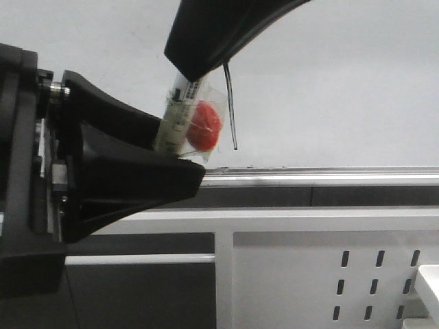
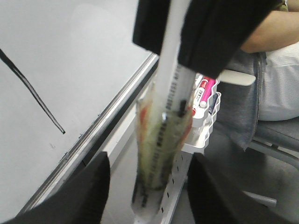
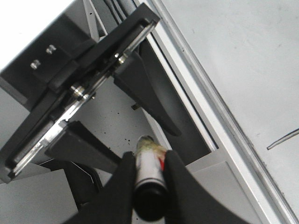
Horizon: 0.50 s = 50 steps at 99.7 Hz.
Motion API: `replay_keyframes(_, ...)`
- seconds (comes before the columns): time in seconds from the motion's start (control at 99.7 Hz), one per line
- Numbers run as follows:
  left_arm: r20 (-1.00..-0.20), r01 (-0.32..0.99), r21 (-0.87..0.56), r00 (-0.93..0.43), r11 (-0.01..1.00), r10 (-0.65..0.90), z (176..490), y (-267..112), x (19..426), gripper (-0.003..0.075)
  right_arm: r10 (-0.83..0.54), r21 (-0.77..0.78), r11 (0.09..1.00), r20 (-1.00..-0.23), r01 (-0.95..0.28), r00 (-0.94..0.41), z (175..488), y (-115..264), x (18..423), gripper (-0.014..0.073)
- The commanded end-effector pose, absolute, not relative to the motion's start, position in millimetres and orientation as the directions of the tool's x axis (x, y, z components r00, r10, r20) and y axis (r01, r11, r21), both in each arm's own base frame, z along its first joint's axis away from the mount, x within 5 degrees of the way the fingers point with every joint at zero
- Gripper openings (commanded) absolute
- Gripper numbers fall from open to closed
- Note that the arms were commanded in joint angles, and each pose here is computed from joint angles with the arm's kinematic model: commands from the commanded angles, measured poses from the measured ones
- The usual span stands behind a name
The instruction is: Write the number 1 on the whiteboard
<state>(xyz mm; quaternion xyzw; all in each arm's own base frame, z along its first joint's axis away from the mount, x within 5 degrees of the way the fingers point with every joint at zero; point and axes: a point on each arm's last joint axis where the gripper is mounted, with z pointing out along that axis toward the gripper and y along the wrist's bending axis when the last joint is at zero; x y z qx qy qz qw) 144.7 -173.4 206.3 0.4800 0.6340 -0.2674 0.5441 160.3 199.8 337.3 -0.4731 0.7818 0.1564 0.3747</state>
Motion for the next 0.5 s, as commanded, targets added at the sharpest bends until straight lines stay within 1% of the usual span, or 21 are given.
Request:
replay_keyframes(0.0, -0.972, 0.891, 0.167, 0.078, 0.422, 0.221, 223.1, -177.2, 148.4, 0.0291, -0.567, -0.148, 0.513, -0.798, -0.846, -0.204, 357.3, 199.5, 162.6, -0.0071)
replay_keyframes(0.171, -0.972, 0.891, 0.167, 0.078, 0.422, 0.221, 223.1, -177.2, 148.4, 0.0208, -0.567, -0.148, 0.513, -0.798, -0.846, -0.204, 357.3, 199.5, 162.6, -0.0071)
replay_keyframes(0.261, -0.972, 0.891, 0.167, 0.078, 0.422, 0.221, 223.1, -177.2, 148.4, 0.0151, -0.567, -0.148, 0.513, -0.798, -0.846, -0.204, 357.3, 199.5, 162.6, -0.0071)
replay_keyframes(0.331, -0.972, 0.891, 0.167, 0.078, 0.422, 0.221, 223.1, -177.2, 148.4, 0.0093, -0.567, -0.148, 0.513, -0.798, -0.846, -0.204, 357.3, 199.5, 162.6, -0.0071)
replay_keyframes(0.431, -0.972, 0.891, 0.167, 0.078, 0.422, 0.221, 223.1, -177.2, 148.4, -0.0021, -0.567, -0.148, 0.513, -0.798, -0.846, -0.204, 357.3, 199.5, 162.6, -0.0071)
replay_keyframes(0.491, -0.972, 0.891, 0.167, 0.078, 0.422, 0.221, 223.1, -177.2, 148.4, -0.0020, -0.567, -0.148, 0.513, -0.798, -0.846, -0.204, 357.3, 199.5, 162.6, -0.0071)
